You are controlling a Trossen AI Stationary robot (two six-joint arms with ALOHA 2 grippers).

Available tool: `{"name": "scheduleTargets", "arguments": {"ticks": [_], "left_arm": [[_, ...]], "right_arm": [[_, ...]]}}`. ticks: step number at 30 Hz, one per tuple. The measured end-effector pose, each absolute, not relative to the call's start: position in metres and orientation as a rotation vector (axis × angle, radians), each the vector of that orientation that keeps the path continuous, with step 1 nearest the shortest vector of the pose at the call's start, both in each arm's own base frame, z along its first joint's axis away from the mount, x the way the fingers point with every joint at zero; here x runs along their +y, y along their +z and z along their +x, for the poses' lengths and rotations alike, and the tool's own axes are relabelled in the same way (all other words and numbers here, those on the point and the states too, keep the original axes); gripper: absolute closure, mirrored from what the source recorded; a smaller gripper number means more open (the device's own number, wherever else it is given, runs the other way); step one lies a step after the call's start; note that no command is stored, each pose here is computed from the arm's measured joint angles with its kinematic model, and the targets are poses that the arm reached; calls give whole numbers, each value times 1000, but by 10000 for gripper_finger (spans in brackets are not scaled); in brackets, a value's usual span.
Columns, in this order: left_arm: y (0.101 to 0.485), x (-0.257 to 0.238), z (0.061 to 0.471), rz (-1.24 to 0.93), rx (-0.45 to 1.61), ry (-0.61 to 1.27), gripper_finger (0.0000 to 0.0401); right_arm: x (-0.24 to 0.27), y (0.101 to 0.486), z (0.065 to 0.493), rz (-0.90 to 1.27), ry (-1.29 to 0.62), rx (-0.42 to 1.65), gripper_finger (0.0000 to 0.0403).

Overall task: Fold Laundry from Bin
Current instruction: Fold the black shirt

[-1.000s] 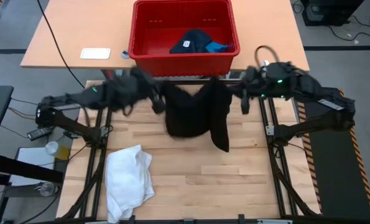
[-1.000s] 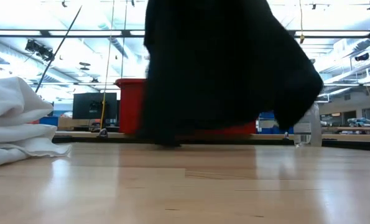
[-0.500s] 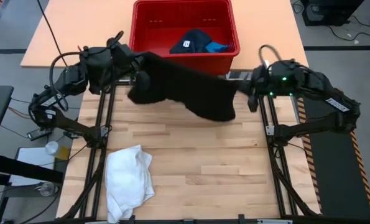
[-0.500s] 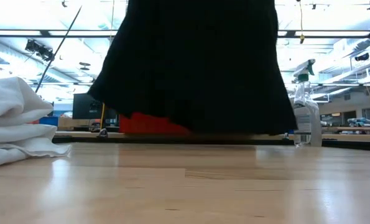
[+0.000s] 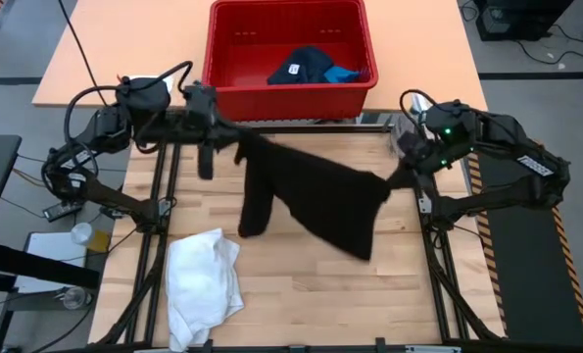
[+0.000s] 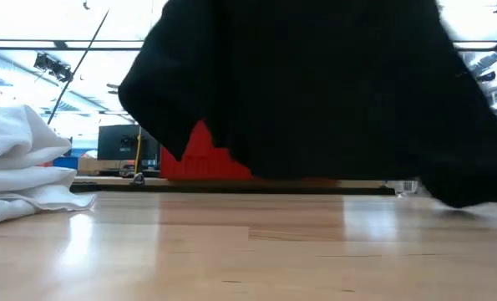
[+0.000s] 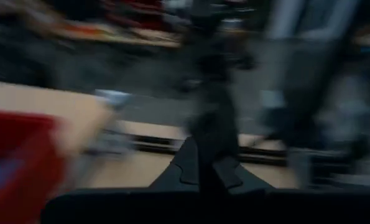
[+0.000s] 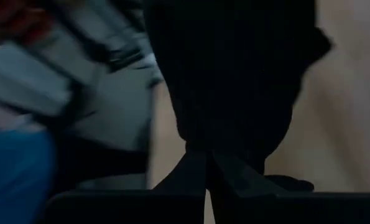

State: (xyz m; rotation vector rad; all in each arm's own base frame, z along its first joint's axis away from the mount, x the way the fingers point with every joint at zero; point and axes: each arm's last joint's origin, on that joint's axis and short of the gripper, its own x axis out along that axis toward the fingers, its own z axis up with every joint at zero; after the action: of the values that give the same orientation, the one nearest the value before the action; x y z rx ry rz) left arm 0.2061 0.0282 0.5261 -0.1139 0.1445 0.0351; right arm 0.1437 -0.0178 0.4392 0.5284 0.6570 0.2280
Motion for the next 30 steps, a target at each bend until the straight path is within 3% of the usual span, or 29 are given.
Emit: {"name": "scheduleTargets", "arguments": {"ticks": [7,13,16,22,27,30], "left_arm": [[507,2,228,-290,310,-301,401],[446,-7,253,-272,704,-285,401],[431,8,255,-134,789,-62,401],[449,63,247,73,695,418,401],[486,71,239,194,510,476,401],[499,60,235,255,461,435,401]], "right_arm": [[1,440,143,639,531,729,391],[0,409,141,629,421,994,391],[-12,396,148,551,232,1072,391],[-47,389,158,250,-396,1122,391],[-58,419,151,75,-709,991,391],[-52,443,143,42,-668,900,391]]}}
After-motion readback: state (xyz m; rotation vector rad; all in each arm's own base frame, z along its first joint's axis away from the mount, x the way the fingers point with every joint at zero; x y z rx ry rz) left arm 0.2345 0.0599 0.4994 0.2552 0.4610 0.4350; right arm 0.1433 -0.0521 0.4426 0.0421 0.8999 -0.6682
